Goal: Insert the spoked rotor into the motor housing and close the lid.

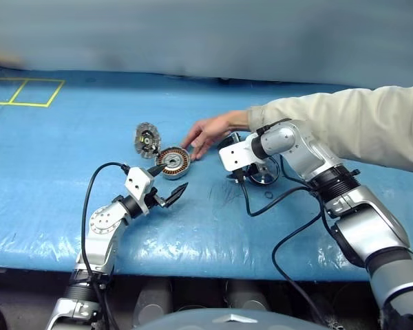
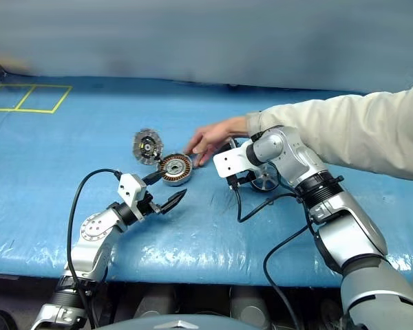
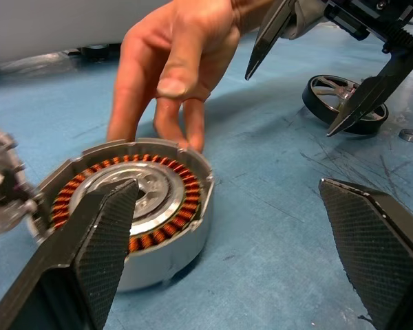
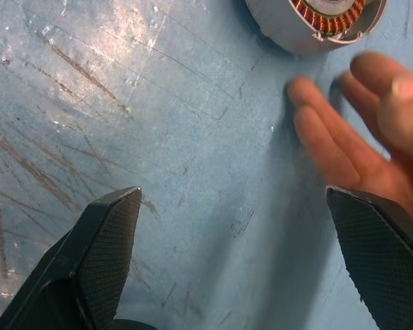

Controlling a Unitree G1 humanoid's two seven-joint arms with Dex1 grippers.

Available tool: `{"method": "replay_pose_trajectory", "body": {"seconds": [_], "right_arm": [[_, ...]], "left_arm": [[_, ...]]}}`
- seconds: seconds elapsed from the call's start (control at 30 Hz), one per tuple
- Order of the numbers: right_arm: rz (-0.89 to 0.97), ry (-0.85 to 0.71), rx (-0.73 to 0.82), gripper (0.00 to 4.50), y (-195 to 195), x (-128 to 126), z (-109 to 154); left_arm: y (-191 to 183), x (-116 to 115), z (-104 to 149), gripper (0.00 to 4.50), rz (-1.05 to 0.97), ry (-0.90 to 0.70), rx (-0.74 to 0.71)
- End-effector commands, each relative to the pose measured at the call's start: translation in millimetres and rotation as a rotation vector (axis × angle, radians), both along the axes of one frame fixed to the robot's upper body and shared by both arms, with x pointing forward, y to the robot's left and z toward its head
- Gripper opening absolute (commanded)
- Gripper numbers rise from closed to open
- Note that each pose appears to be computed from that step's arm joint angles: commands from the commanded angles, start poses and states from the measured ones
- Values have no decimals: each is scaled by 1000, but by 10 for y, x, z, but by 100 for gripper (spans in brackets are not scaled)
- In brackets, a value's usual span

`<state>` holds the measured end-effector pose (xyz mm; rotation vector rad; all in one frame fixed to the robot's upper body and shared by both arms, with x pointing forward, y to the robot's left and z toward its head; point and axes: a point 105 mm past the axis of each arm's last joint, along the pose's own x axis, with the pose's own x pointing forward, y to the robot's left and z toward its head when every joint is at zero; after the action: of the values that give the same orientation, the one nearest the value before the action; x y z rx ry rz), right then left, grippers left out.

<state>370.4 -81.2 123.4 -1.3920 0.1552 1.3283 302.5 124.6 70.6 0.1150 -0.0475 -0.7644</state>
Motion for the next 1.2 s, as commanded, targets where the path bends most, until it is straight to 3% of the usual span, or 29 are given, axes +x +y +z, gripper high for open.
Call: {"method": "replay_pose_trajectory", "body": {"seconds": [0.03,0.17,0.37,0.57,0.77,0.9,1.2], "right_arm": [[6,-22,43,448,27,-15,92],[21,10,89,448,107,-81,62],[-28,143,256,448,53,-324,36],[-240,381,608,448,-260,-660,-125],[-461,452,678,448,-578,-892,-422],[-523,495,743,448,-643,-1022,-439],[-619,546,905,448,-802,-1011,-464]], "left_arm": [[4,6,92,450,-8,-41,18],[50,-6,138,450,1,-66,57],[68,13,241,450,-73,-98,224],[85,159,382,450,-206,-103,509],[69,280,377,450,-335,-81,774],[44,379,455,450,-438,-84,977],[167,560,555,450,-531,-24,1385]]}}
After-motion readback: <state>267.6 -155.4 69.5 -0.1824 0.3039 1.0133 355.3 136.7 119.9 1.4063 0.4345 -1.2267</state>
